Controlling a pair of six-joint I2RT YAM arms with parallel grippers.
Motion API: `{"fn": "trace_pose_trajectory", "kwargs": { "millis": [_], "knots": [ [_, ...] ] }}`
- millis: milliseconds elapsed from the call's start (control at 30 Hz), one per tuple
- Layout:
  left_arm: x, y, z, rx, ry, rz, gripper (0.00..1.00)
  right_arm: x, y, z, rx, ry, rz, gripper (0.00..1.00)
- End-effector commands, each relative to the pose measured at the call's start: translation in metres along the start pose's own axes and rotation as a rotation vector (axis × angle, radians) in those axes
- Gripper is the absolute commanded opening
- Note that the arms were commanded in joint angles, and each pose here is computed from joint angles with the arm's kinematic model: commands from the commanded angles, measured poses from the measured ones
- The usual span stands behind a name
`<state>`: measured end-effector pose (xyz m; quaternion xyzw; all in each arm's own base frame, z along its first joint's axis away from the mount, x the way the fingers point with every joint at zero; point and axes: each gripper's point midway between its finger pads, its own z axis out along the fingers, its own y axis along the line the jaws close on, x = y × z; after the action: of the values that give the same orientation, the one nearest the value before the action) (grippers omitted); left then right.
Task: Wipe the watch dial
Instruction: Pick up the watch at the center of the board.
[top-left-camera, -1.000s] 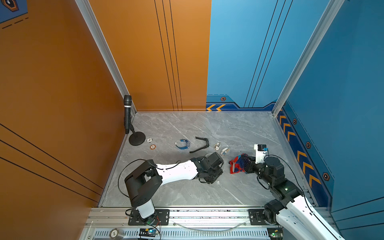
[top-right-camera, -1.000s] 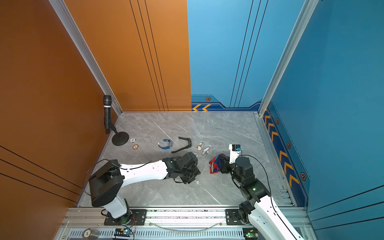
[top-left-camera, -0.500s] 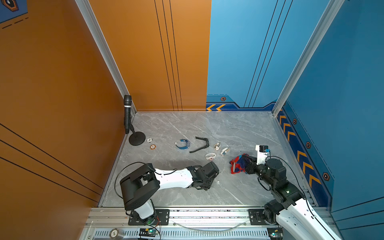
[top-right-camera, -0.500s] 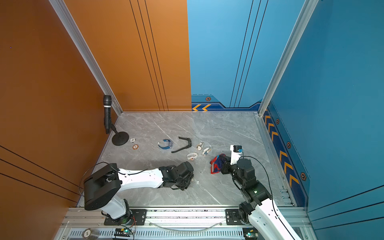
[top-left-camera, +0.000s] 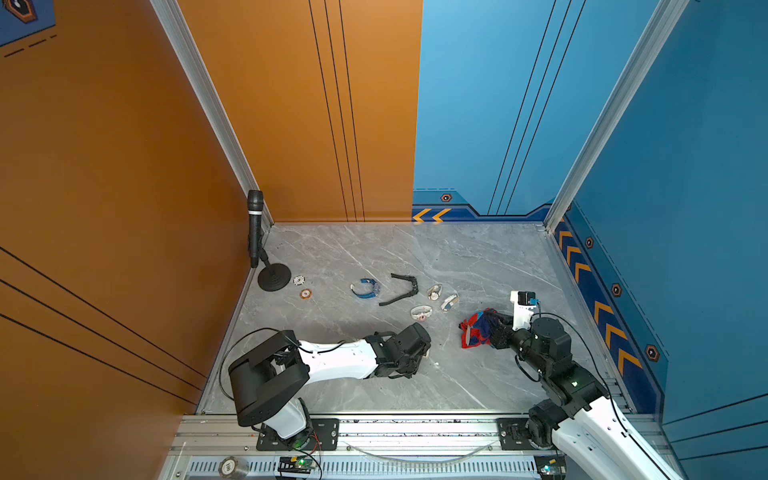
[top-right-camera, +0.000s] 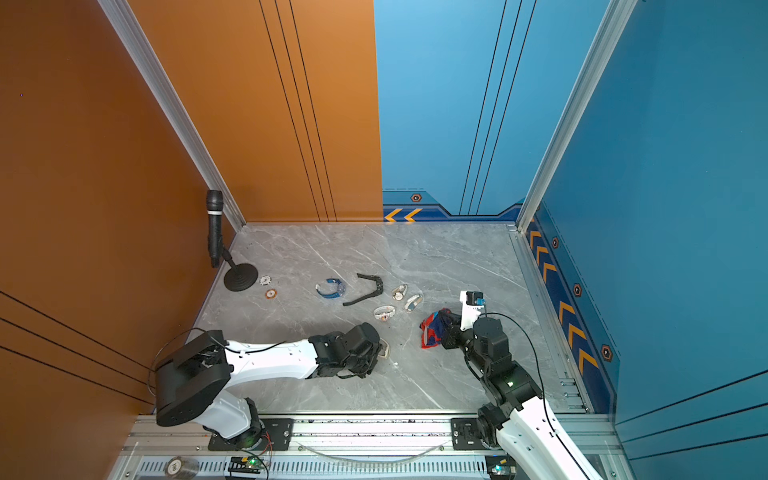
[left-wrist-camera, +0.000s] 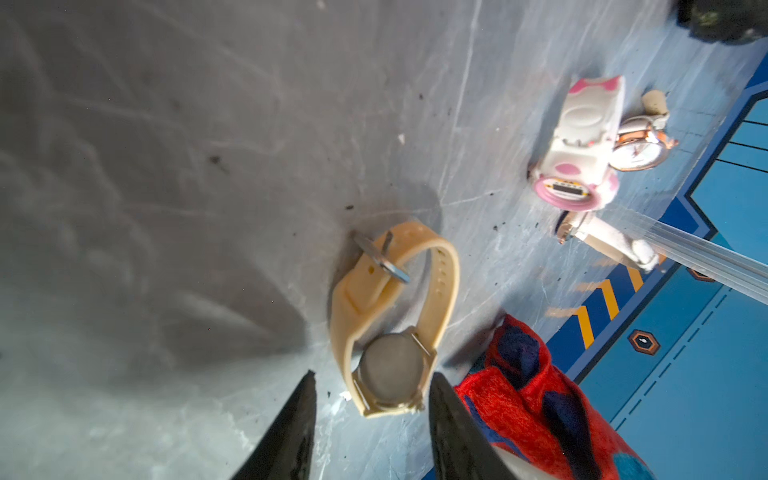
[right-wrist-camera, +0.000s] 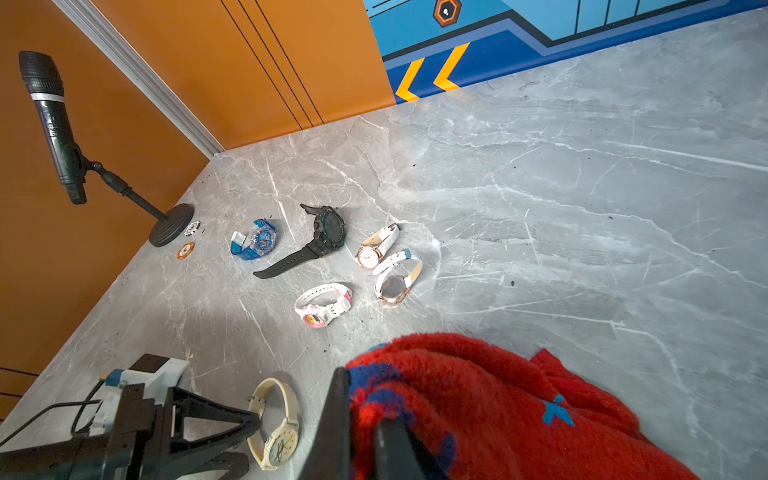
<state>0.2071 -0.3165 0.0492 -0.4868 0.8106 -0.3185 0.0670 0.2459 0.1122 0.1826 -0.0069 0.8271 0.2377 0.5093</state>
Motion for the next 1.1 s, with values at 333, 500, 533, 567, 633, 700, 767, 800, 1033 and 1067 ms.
{"fn": "trace_pose_trajectory", "kwargs": {
  "millis": [333, 500, 533, 567, 633, 700, 767, 800, 1033, 1067],
  "knots": [
    [-0.010, 0.005, 0.015, -0.022, -0.023, -0.040, 0.39, -0.007, 0.002, 0.000, -0.012, -0.035, 0.010, 0.00],
    [-0.010, 0.008, 0.021, -0.027, -0.016, -0.049, 0.36, -0.006, 0.001, 0.000, -0.010, -0.034, 0.011, 0.00],
    [-0.010, 0.008, 0.023, -0.027, -0.015, -0.053, 0.36, -0.007, 0.002, 0.000, -0.010, -0.035, 0.012, 0.00],
    [-0.010, 0.008, 0.024, -0.026, -0.013, -0.057, 0.36, -0.007, 0.002, 0.000, -0.011, -0.035, 0.012, 0.00],
    [-0.008, 0.008, 0.027, -0.030, -0.007, -0.055, 0.34, -0.007, 0.002, 0.000, -0.010, -0.035, 0.012, 0.00],
    [-0.007, 0.008, 0.030, -0.034, -0.001, -0.058, 0.27, -0.008, 0.001, 0.000, -0.008, -0.039, 0.012, 0.00],
    [-0.006, 0.009, 0.032, -0.039, 0.003, -0.059, 0.19, -0.007, 0.000, 0.000, -0.002, -0.038, 0.012, 0.00],
    [-0.007, 0.011, 0.033, -0.043, 0.001, -0.062, 0.16, -0.007, 0.000, 0.000, -0.002, -0.040, 0.012, 0.00],
    [-0.007, 0.015, 0.036, -0.060, 0.007, -0.058, 0.14, -0.006, -0.002, 0.000, 0.006, -0.043, 0.015, 0.00],
    [-0.006, 0.016, 0.038, -0.064, 0.012, -0.054, 0.10, -0.006, -0.002, 0.000, 0.005, -0.043, 0.015, 0.00]
  ]
}}
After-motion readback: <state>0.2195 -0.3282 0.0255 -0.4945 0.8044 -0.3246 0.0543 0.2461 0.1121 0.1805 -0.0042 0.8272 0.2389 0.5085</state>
